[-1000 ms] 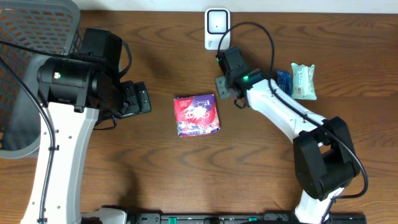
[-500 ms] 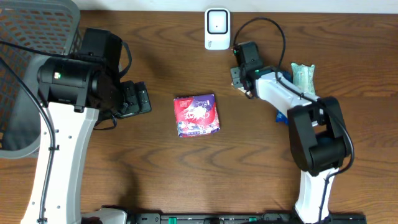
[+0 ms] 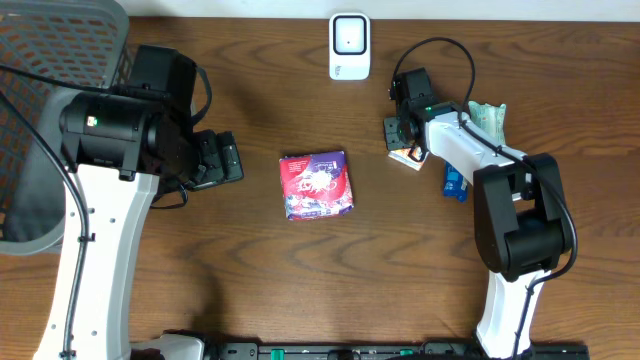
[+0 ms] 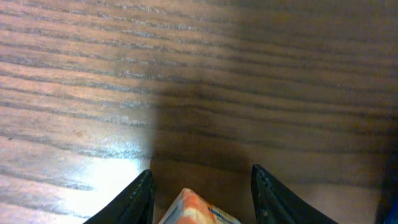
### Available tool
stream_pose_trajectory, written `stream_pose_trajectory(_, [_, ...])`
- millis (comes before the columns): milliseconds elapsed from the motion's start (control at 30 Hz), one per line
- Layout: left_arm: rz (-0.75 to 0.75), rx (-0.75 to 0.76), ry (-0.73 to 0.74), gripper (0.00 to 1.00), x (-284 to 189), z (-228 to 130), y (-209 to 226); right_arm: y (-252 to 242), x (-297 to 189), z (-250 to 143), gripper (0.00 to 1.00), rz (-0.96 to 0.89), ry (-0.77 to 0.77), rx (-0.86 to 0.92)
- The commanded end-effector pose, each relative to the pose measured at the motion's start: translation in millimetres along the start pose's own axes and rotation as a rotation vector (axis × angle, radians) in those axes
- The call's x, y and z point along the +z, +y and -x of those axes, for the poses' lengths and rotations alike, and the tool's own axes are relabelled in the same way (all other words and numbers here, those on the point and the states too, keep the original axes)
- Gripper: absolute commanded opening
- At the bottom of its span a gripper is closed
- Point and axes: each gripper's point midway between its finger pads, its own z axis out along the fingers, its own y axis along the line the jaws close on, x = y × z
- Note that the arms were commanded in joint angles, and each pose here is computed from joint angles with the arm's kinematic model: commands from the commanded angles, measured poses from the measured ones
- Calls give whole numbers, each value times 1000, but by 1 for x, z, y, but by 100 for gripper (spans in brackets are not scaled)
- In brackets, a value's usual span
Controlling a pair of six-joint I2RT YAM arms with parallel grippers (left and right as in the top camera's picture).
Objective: Scan the item barcode
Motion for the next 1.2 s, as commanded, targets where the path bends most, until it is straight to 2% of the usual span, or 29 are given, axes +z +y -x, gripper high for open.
stream_pose_trajectory(0, [16,11,4,98,2,1,3,9,-30,19,50,26,-69,35])
stream_pose_trajectory(233, [16,11,4,98,2,1,3,6,-93,44,68,37,-184,-59])
stream_pose_trajectory(433, [16,11,4,98,2,1,3,13,-91,21,66,83,-86,-51])
stream_pose_trajectory(567, [16,11,4,98,2,1,3,18,-80,5,61,108,-26,-235])
stream_pose_trajectory(667, [16,11,3,98,2,1,3,19,-69,-17,66,130,57,-403])
stream_pose_trajectory(833, [16,11,4,98,2,1,3,16,-53,-52,68,146,200,-502])
stream_pose_trajectory(967, [16,11,4,98,2,1,3,5,-41,-60,64,51,245,-555])
stream_pose_trajectory(1033, [16,11,4,98,2,1,3,-2,-37,-57,58,-16,245,-565])
stream_pose_trajectory(1100, [16,11,4,98,2,1,3,-3,-35,-53,51,-47,232,-553])
stream_pose_trajectory(1167, [16,11,4,98,2,1,3,-2,-34,-49,38,-51,214,-519])
